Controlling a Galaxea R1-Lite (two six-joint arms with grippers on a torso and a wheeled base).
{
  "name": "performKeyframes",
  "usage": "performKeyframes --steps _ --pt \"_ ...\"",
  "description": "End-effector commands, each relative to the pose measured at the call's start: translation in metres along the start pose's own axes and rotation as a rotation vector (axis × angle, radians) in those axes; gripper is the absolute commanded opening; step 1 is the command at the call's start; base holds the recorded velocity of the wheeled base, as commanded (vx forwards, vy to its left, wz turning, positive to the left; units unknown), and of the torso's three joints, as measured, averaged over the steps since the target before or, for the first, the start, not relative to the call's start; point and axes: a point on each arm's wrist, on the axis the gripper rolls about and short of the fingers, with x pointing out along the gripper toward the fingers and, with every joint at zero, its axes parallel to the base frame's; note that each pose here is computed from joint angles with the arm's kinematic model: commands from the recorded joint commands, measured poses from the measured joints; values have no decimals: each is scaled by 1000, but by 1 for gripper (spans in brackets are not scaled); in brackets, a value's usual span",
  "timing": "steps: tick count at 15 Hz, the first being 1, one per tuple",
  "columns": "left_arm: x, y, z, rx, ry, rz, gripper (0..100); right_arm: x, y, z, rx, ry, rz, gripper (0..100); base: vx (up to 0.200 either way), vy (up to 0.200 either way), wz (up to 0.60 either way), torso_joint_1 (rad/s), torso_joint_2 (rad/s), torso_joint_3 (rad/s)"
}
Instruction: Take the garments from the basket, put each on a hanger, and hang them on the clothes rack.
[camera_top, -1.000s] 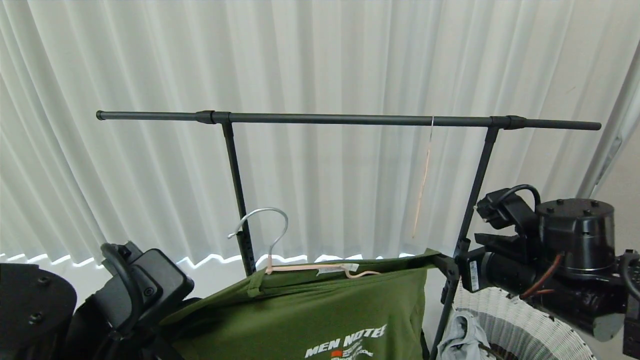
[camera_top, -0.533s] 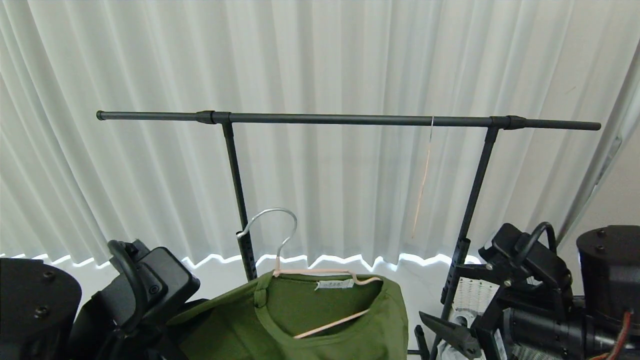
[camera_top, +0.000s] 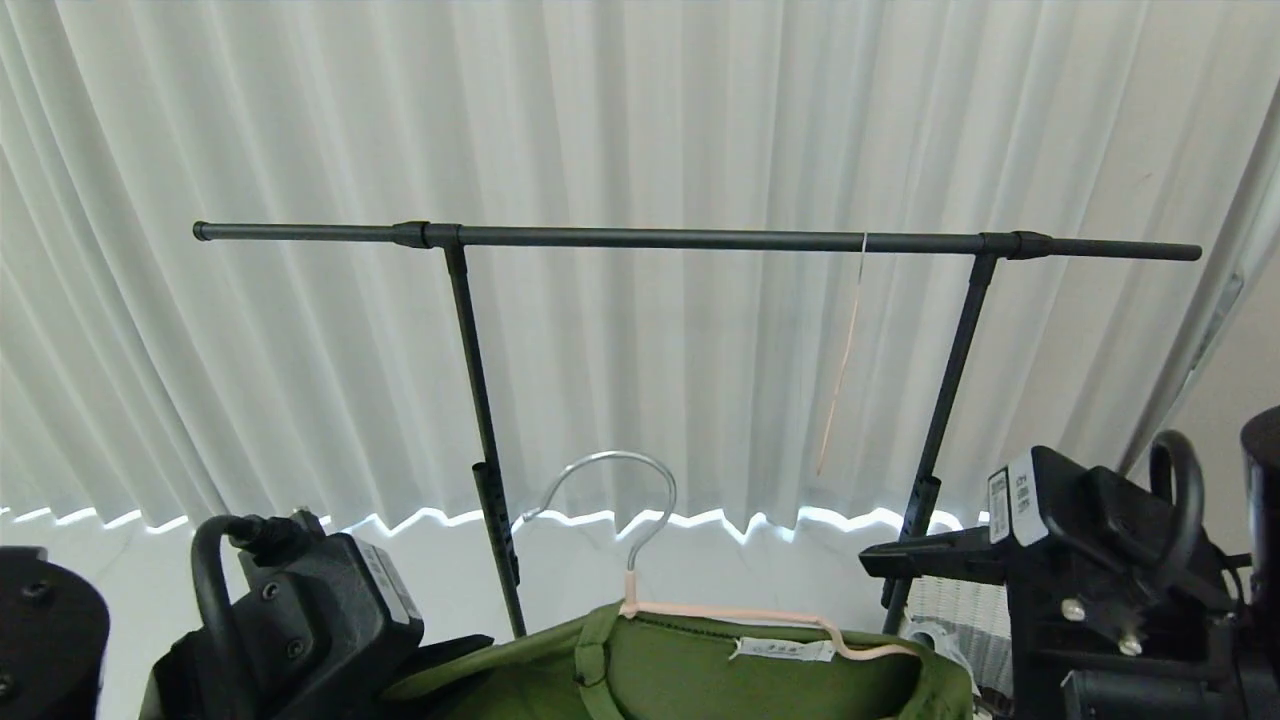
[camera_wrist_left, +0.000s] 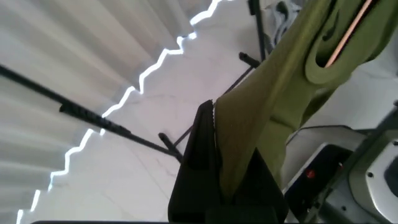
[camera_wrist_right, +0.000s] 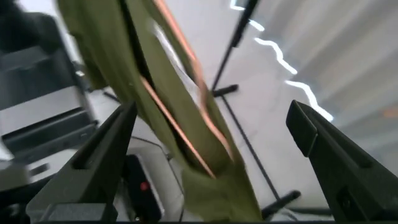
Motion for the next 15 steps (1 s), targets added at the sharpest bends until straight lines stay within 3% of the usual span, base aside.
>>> performKeyframes --steps 1,5,15 --pt "0 -7 -2 27 -4 -35 0 15 14 8 -35 25 78 100 0 0 0 0 0 0" --pt "-1 -12 -4 126 -5 -60 0 21 27 1 -69 103 137 100 0 0 0 0 0 0" --pt "-3 -13 2 124 -53 -70 0 40 30 -2 -64 165 145 100 0 0 0 0 0 0"
